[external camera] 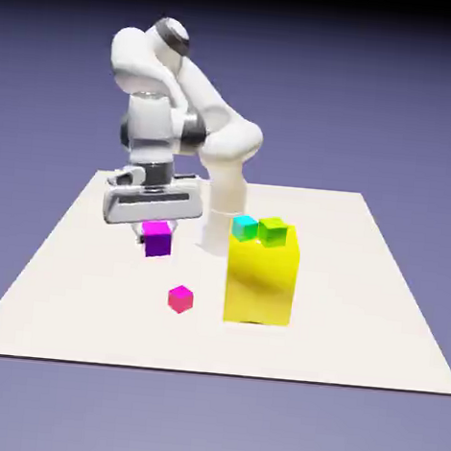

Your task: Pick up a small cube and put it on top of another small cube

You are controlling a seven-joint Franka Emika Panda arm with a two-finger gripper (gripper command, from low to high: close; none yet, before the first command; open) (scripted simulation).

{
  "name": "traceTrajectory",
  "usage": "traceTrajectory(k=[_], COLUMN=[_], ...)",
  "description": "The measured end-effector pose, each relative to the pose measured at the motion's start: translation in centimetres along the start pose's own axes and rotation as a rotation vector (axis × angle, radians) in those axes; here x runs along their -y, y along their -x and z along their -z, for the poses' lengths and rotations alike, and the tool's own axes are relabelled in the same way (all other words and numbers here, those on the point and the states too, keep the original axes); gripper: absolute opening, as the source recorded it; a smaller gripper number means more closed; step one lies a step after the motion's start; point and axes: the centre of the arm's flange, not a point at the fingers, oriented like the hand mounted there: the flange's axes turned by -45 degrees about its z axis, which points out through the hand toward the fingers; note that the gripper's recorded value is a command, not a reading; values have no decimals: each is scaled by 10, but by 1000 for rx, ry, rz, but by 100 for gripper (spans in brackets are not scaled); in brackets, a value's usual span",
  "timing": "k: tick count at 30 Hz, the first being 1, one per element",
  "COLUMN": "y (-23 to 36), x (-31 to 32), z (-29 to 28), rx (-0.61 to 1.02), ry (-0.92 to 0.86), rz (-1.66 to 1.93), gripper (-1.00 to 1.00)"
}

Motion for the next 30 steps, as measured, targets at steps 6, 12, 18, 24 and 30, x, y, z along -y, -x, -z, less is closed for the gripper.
traceTrajectory(k=[6,12,18,24,30], y=[-11,-17,-20,-19,-15], x=[40,85,131,178,225], z=[28,49,62,67,65], rx=[1,4,6,4,-5], ry=[-55,-113,-180,-258,-350], rz=[256,517,781,1042,1297], gripper=[-100,-100,-100,-100,-100])
